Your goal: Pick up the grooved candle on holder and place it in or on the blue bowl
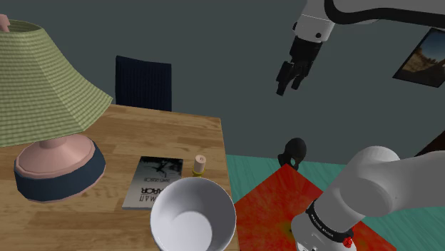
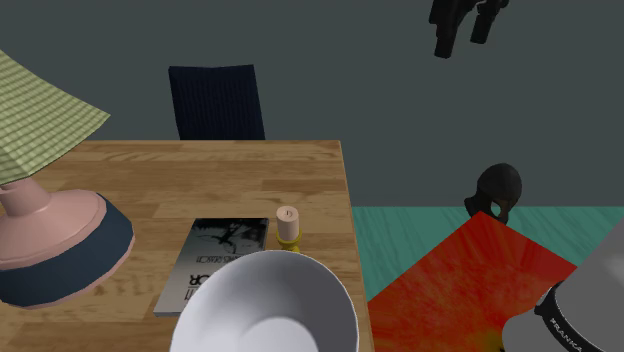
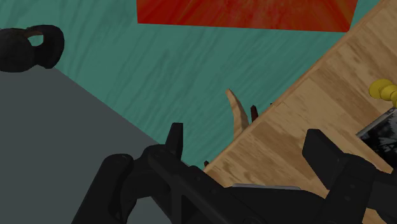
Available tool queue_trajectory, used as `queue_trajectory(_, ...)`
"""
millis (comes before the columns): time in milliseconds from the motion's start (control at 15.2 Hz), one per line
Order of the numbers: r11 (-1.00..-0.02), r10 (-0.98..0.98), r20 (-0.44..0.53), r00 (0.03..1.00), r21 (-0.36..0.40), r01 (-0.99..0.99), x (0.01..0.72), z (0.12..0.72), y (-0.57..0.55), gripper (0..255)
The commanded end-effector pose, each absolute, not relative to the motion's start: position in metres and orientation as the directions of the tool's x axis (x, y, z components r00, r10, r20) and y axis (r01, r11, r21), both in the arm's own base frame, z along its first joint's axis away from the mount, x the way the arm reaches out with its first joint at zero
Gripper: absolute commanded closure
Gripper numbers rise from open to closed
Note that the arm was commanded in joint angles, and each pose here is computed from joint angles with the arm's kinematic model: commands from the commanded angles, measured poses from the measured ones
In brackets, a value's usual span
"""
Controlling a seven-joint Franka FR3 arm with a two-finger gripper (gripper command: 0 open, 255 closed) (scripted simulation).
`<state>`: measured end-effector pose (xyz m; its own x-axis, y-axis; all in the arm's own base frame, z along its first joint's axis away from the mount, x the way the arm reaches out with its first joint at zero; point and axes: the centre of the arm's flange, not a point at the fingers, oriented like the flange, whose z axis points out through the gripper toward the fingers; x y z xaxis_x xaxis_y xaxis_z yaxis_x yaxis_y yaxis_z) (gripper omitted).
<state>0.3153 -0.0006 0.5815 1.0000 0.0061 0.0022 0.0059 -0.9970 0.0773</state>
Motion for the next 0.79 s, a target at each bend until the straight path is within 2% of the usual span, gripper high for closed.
queue_trajectory(0,-0.997,0.006,0.002,1.0,0.077,0.006,0.315,0.582,-0.001,0)
queue_trajectory(726,-0.997,0.05,-0.046,0.998,0.06,0.053,0.343,0.507,0.12,0)
